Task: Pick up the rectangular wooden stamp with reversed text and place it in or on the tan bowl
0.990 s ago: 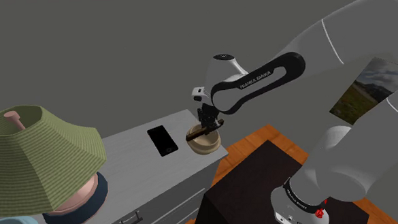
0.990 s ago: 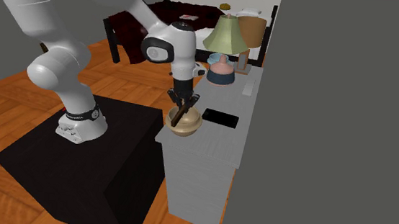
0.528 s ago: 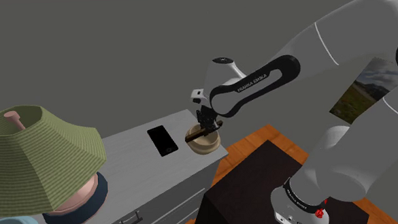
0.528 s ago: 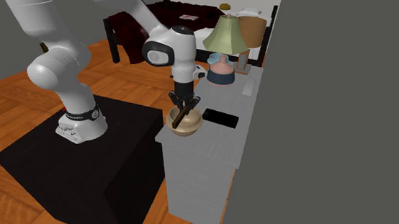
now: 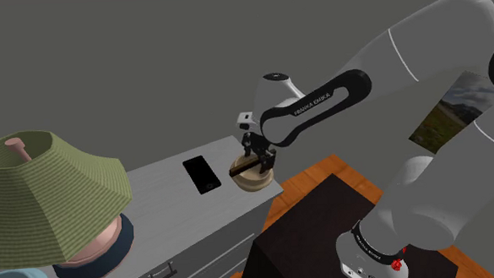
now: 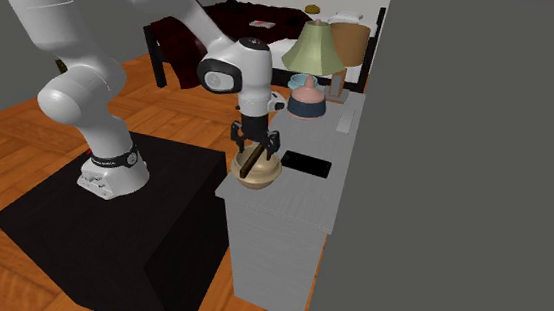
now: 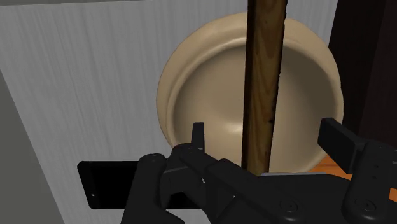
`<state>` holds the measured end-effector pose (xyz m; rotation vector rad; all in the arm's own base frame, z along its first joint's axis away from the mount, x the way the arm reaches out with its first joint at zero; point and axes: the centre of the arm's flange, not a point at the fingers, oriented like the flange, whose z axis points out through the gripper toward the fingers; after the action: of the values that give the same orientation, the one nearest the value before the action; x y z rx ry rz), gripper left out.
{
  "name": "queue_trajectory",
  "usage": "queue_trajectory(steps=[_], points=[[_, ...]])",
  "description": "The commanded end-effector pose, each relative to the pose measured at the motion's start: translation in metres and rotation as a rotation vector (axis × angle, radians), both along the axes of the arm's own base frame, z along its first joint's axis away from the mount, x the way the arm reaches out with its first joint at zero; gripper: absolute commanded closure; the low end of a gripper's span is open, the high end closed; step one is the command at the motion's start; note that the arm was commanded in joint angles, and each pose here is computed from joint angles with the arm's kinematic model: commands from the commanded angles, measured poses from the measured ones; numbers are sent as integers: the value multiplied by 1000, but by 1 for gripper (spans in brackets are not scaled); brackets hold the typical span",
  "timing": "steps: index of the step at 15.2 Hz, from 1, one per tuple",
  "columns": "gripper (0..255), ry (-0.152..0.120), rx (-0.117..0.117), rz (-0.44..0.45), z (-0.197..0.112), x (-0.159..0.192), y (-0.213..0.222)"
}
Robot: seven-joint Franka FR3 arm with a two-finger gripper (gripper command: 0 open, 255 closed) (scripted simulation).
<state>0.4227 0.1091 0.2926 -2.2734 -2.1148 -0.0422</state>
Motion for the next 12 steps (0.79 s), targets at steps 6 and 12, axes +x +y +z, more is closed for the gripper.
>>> queue_trajectory(steps=[6, 12], points=[[0, 0, 0, 0, 50, 0, -3], [0, 0, 0, 0, 50, 1, -3]])
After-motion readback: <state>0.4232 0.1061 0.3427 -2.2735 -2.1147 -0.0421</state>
